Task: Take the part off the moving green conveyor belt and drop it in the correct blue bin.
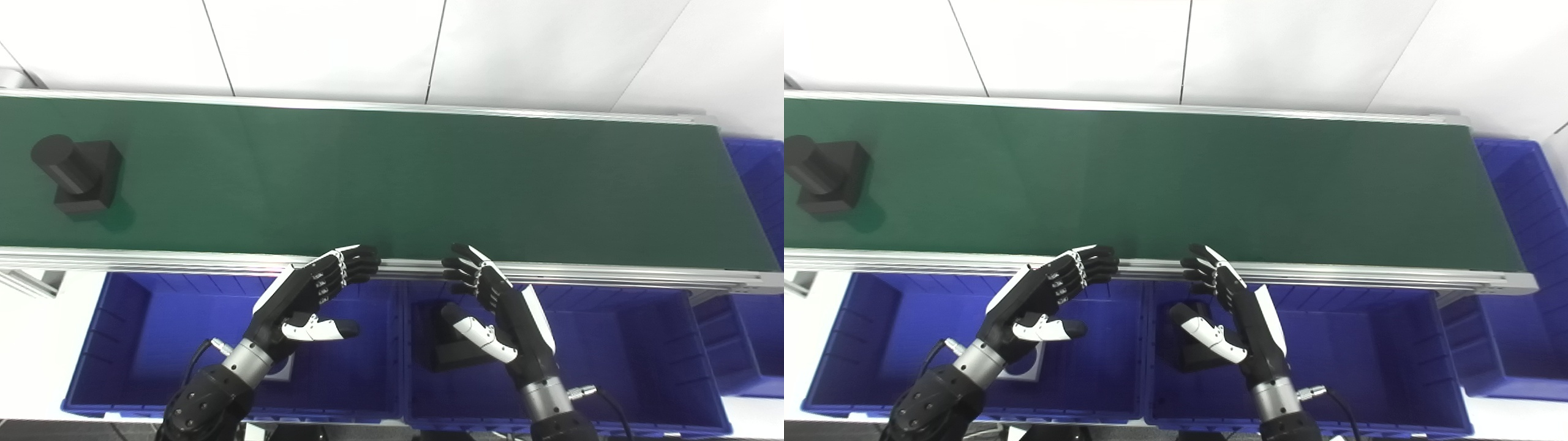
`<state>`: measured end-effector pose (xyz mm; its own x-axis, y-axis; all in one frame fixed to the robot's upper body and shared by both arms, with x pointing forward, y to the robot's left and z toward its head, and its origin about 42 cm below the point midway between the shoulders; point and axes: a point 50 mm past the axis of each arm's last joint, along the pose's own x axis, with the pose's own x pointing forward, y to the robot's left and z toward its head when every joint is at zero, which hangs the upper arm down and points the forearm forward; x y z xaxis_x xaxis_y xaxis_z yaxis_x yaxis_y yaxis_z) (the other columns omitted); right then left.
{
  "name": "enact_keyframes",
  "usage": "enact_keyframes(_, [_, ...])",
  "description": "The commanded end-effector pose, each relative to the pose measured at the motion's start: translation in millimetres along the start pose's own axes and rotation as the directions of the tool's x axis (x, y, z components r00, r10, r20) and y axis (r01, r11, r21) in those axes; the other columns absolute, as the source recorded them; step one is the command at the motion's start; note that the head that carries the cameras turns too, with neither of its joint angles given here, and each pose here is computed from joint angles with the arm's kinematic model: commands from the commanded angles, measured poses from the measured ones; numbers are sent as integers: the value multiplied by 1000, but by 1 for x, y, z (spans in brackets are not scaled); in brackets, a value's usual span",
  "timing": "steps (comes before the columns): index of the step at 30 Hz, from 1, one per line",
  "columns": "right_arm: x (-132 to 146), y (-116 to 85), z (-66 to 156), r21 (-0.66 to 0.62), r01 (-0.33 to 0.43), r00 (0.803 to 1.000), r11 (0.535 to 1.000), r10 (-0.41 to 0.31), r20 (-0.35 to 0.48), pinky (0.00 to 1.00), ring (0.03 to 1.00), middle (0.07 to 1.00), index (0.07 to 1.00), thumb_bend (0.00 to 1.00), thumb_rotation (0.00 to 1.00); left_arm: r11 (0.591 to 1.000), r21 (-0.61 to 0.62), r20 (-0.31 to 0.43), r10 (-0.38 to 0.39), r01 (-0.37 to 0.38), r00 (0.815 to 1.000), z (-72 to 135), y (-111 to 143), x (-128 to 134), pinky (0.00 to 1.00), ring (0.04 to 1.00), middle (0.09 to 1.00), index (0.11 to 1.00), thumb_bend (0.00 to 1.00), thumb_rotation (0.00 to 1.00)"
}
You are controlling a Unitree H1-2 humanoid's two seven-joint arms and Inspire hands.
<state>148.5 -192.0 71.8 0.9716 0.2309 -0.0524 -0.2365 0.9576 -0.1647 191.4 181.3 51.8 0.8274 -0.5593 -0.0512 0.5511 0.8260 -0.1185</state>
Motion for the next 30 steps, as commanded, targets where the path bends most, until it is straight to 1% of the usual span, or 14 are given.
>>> enact_keyframes(1, [2, -5, 10, -11, 8, 996, 1000, -7, 92, 712, 776, 801, 871, 641, 604, 1000, 10, 67, -7, 6, 998, 7, -3, 8, 835, 822, 809, 802, 1000, 355])
enact_keyframes(12, [1, -17, 5, -32, 11, 995, 999, -8, 99, 700, 775, 811, 885, 594, 627, 1000, 0, 72, -16, 16, 997, 0, -17, 21, 830, 818, 808, 799, 1000, 318])
enact_keyframes(19, [1, -25, -3, -41, 13, 995, 999, -9, 100, 692, 770, 811, 889, 584, 647, 1000, -5, 69, -21, 22, 997, -7, -25, 28, 848, 822, 817, 805, 1000, 313])
enact_keyframes(23, [2, -28, -6, -34, 18, 995, 999, -14, 96, 695, 776, 816, 892, 603, 666, 1000, -3, 65, -15, 15, 998, -10, -29, 32, 833, 813, 809, 794, 1000, 313])
enact_keyframes(27, [3, -29, -9, -30, 23, 995, 999, -20, 98, 689, 775, 815, 889, 604, 659, 1000, -7, 61, -11, 11, 998, -13, -31, 35, 834, 811, 807, 789, 1000, 315])
enact_keyframes(30, [4, -30, -9, -28, 25, 995, 999, -22, 99, 691, 776, 816, 890, 574, 643, 1000, -11, 60, -9, 9, 998, -15, -33, 37, 833, 808, 804, 786, 1000, 302])
